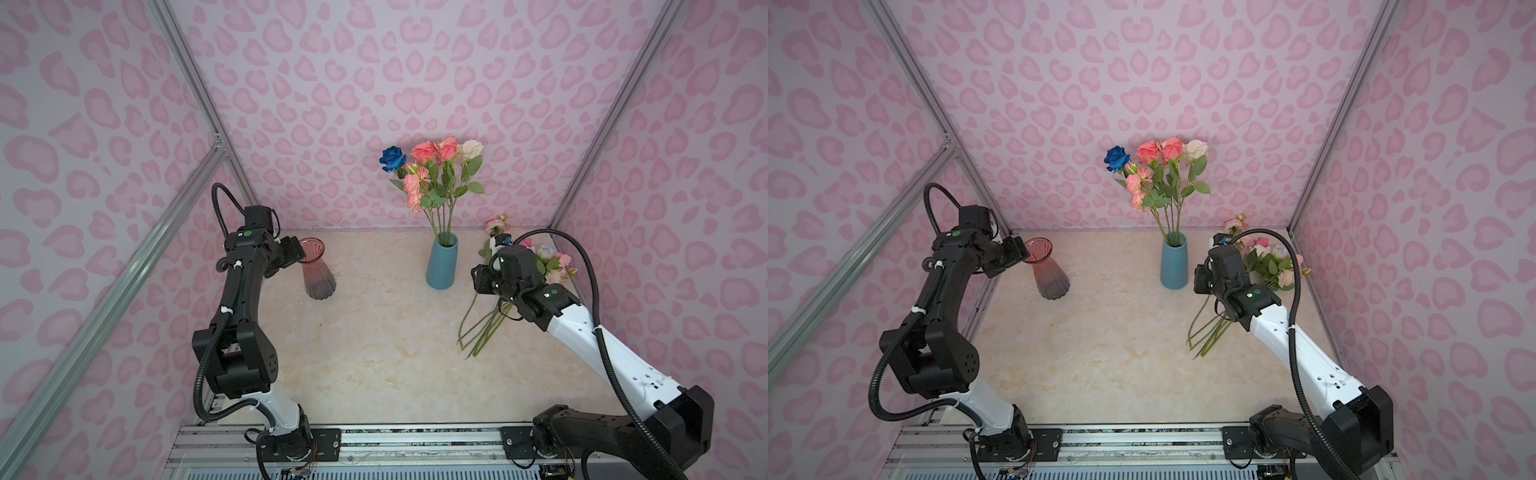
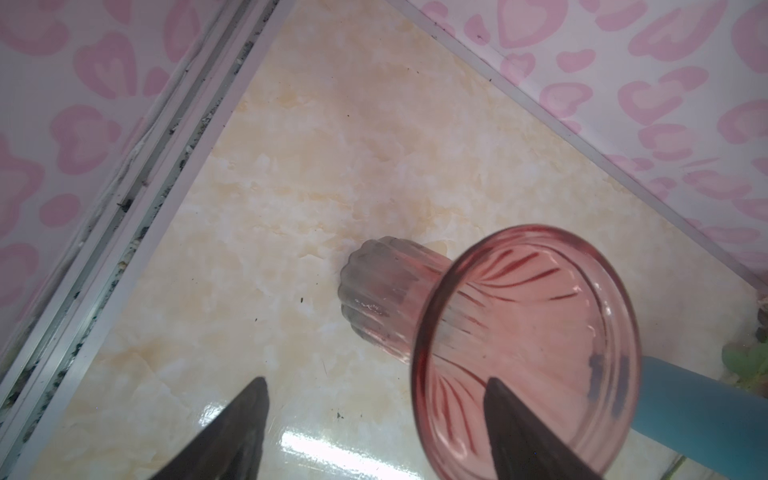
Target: Arrange the flowers into the vase
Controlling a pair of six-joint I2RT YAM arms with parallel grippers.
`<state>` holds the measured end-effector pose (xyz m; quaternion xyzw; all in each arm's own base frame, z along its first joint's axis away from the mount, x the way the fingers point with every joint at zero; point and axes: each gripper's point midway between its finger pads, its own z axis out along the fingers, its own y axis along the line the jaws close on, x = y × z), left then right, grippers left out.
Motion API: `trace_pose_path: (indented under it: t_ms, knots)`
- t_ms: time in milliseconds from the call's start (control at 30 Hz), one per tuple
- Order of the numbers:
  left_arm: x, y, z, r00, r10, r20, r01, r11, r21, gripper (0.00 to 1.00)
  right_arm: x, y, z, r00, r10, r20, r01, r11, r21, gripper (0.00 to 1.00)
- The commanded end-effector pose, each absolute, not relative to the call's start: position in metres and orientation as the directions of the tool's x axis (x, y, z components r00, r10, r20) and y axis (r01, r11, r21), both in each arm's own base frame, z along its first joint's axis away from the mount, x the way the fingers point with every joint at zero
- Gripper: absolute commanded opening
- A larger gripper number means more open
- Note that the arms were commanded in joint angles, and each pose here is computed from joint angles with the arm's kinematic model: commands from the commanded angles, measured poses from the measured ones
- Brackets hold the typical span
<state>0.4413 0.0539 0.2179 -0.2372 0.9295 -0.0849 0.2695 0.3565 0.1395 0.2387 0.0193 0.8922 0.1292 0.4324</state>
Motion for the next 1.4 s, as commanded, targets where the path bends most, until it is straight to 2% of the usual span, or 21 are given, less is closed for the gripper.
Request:
trace_pose_path:
  t_ms: [0,200,467,667,900,967,1000,1033,1167,1367]
  knots:
    - [0.451,0.045,0.216,-0.766,-0.471,-0.437,-0.355,0.877,-0.323,0.81,0.356,0.141,0.238,-0.616,0.155,-0.772,-0.087,0.961,0.263,0.46]
    - [0.463,0.047,0.196,-0.791,-0.471,-0.390,-0.368,0.876,-0.311,0.74,0.355,0.140,0.233,-0.617,0.153,-0.772,-0.086,0.962,0.260,0.47]
    - [0.468,0.045,0.185,-0.823,-0.448,-0.349,-0.356,0.885,-0.299,0.58,0.355,0.139,0.229,-0.621,0.150,-0.769,-0.083,0.964,0.255,0.47]
    - [0.464,0.044,0.179,-0.848,-0.412,-0.334,-0.351,0.908,-0.229,0.55,0.352,0.134,0.234,-0.612,0.159,-0.774,-0.075,0.963,0.257,0.47]
    - [0.464,0.042,0.178,-0.857,-0.403,-0.320,-0.347,0.912,-0.217,0.38,0.349,0.131,0.237,-0.603,0.166,-0.780,-0.073,0.963,0.260,0.47]
    - [0.464,0.041,0.179,-0.858,-0.400,-0.321,-0.345,0.913,-0.217,0.37,0.349,0.129,0.236,-0.603,0.168,-0.780,-0.069,0.963,0.261,0.47]
    - [0.464,0.040,0.179,-0.859,-0.399,-0.320,-0.343,0.913,-0.219,0.32,0.349,0.130,0.237,-0.601,0.168,-0.781,-0.071,0.962,0.262,0.47]
    - [0.464,0.040,0.179,-0.860,-0.399,-0.318,-0.342,0.913,-0.221,0.30,0.349,0.129,0.237,-0.600,0.172,-0.781,-0.069,0.962,0.264,0.47]
    - [0.463,0.037,0.181,-0.863,-0.392,-0.319,-0.335,0.916,-0.220,0.30,0.347,0.131,0.235,-0.602,0.186,-0.776,-0.070,0.957,0.283,0.47]
    - [0.460,0.035,0.181,-0.870,-0.381,-0.314,-0.325,0.921,-0.215,0.21,0.343,0.128,0.238,-0.594,0.192,-0.781,-0.066,0.956,0.285,0.47]
